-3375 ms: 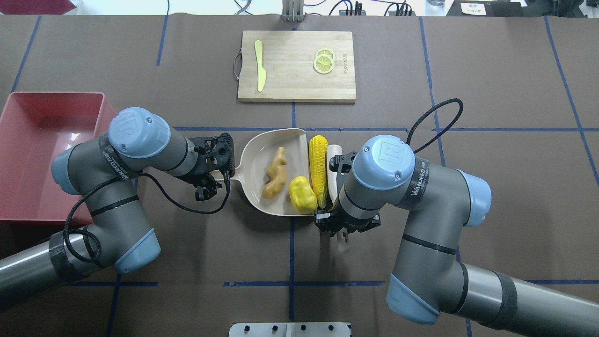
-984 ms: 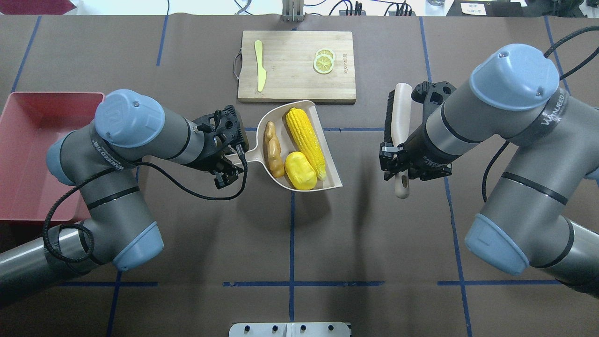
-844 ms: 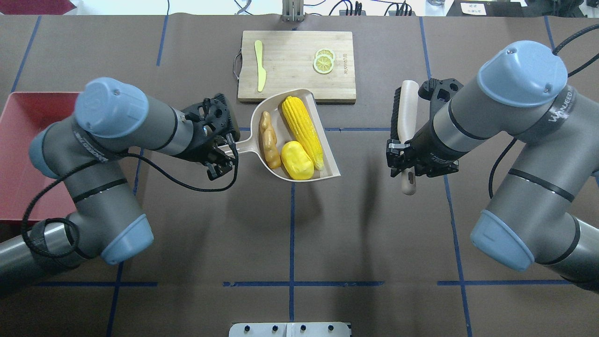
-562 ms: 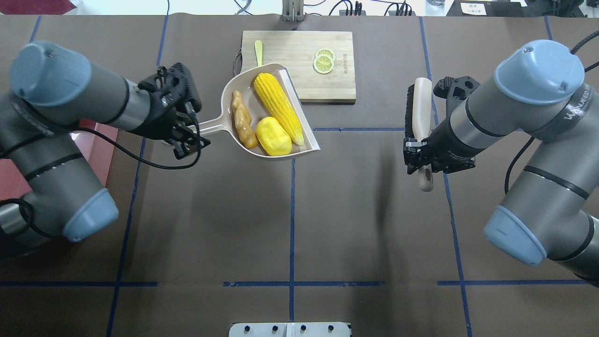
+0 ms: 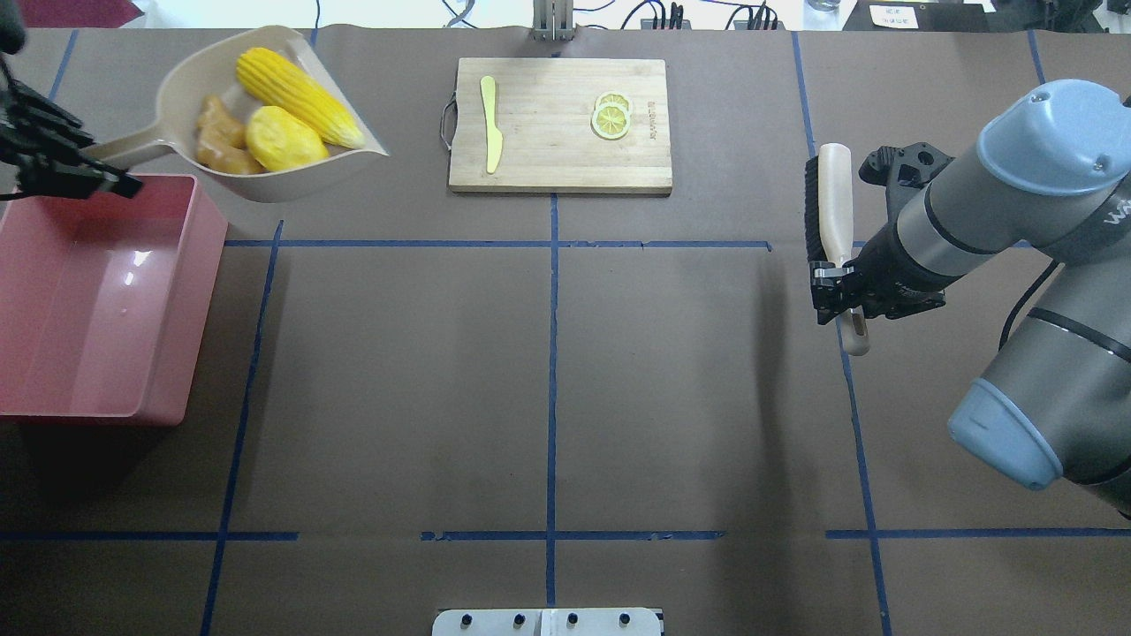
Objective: Sweep and dump trash into bin
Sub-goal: 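Carry the dustpan over the pink bin with the left gripper and tip it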
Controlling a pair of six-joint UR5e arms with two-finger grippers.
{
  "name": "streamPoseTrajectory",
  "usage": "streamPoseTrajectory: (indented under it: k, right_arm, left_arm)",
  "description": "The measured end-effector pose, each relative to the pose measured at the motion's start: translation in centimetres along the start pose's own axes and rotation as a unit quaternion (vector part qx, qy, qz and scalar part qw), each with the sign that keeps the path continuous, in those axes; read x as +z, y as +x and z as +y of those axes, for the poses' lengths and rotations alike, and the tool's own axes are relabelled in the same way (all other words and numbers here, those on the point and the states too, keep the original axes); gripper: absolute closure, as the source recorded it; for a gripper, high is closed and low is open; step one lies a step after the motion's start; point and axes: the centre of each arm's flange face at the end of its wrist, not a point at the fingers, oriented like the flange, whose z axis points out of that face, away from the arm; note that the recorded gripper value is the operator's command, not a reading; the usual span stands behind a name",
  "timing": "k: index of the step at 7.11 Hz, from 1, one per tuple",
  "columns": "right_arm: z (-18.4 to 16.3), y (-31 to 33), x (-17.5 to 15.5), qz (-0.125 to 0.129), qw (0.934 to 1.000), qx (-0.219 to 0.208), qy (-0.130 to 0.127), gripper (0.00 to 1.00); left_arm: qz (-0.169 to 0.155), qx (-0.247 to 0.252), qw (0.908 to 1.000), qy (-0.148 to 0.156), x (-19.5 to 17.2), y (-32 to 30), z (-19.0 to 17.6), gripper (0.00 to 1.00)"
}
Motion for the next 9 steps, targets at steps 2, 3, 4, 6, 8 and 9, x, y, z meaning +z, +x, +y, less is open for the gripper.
streamPoseTrajectory:
  k: [2,3,4,6,8,9]
  right_arm:
    - [-0.2,0.2,0.3,0.004,1.0,0.001,0.0,1.0]
    - [-0.3,0.4,0.5,0.006,1.0,0.002,0.001,1.0]
    - [-0.5,0.5,0.7,0.009,0.9999,0.004,0.002,1.0]
    - [-0.6,0.7,1.2,0.014,0.9999,0.006,0.001,1.0]
    - [-0.7,0.8,1.5,0.016,0.9998,0.008,-0.001,1.0]
    - [-0.8,0.9,1.7,0.018,0.9998,0.01,-0.003,1.0]
  left_arm:
    - [-0.022,0.022,0.9994,0.013,-6.3,-4.7,7.9,1.0]
    - [-0.036,0.042,0.9984,0.015,-8.3,-6.1,11.3,1.0]
    - [-0.05,0.066,0.9965,0.015,-9.7,-7.1,13.7,1.0]
    - [-0.074,0.125,0.9893,-0.008,-10.4,-8.4,16.6,1.0]
    - [-0.107,0.179,0.975,-0.078,-9.7,-9.8,17.9,1.0]
    - [-0.121,0.2,0.9642,-0.126,-9.7,-10.5,18.6,1.0]
